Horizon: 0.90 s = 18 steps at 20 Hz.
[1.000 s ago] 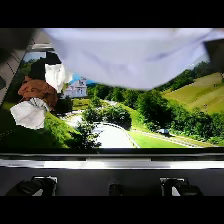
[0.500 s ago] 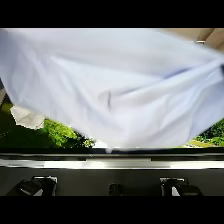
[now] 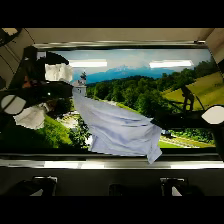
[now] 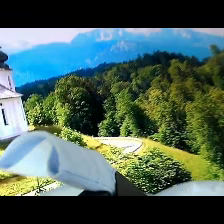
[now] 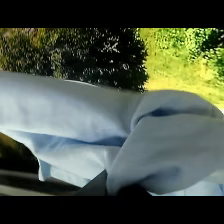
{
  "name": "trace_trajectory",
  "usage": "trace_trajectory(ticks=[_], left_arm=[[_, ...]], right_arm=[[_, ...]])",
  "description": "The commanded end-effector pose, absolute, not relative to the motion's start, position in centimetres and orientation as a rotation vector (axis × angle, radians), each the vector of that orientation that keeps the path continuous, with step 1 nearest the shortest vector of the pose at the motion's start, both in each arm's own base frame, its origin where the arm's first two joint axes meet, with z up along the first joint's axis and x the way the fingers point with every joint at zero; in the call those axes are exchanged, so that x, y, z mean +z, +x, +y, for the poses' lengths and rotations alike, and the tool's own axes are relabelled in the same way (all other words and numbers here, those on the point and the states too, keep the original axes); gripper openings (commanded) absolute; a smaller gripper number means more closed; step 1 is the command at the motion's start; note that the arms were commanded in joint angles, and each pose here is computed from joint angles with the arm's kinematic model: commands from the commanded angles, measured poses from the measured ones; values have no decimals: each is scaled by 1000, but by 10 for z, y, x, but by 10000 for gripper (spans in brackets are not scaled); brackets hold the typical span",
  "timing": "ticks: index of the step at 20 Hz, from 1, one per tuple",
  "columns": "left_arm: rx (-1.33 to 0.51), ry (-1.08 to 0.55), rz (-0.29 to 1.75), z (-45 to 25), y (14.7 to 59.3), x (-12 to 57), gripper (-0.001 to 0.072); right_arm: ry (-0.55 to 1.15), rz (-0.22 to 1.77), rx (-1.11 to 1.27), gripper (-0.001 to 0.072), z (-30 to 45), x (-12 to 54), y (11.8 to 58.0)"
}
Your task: Fold the shirts.
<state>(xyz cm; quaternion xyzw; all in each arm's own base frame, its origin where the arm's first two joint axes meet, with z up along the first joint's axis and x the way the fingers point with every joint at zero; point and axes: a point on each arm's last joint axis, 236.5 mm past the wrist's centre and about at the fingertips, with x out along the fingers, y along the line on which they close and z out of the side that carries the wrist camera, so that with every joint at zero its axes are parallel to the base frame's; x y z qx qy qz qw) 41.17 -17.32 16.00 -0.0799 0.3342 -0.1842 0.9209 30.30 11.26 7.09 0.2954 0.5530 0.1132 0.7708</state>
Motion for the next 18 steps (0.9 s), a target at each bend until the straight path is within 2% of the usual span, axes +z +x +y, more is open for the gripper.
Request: trace_trajectory(ticks=[1,3,4,5,6,7,8,11,13,16,18], left_arm=[[-330,-191,802,-183,450,78,27],[-334,-299,868,-198,454,57,27],[-341,-341,894,-205,452,51,35],[-345,-360,906,-207,451,49,148],[-347,-358,909,-207,450,51,378],[-343,-351,919,-201,449,56,632],[-338,-341,939,-191,446,61,703],[-288,-226,1062,-128,426,78,702],[-184,-196,1185,-74,399,73,698],[-116,-258,1389,-43,345,35,681],[-167,-329,1498,-63,305,-2,681]], right_arm=[[960,1081,115,46,114,9,369],[1106,1105,99,46,125,-6,382],[1122,1106,120,50,129,-8,385],[1100,1088,163,186,132,-5,387],[1054,1054,208,431,131,4,392],[996,1027,261,636,126,17,396],[943,994,310,663,117,37,401],[868,888,278,664,47,99,414],[799,897,130,637,-20,111,402],[737,1126,-102,633,-83,66,341],[743,1269,-182,633,-87,30,308]])
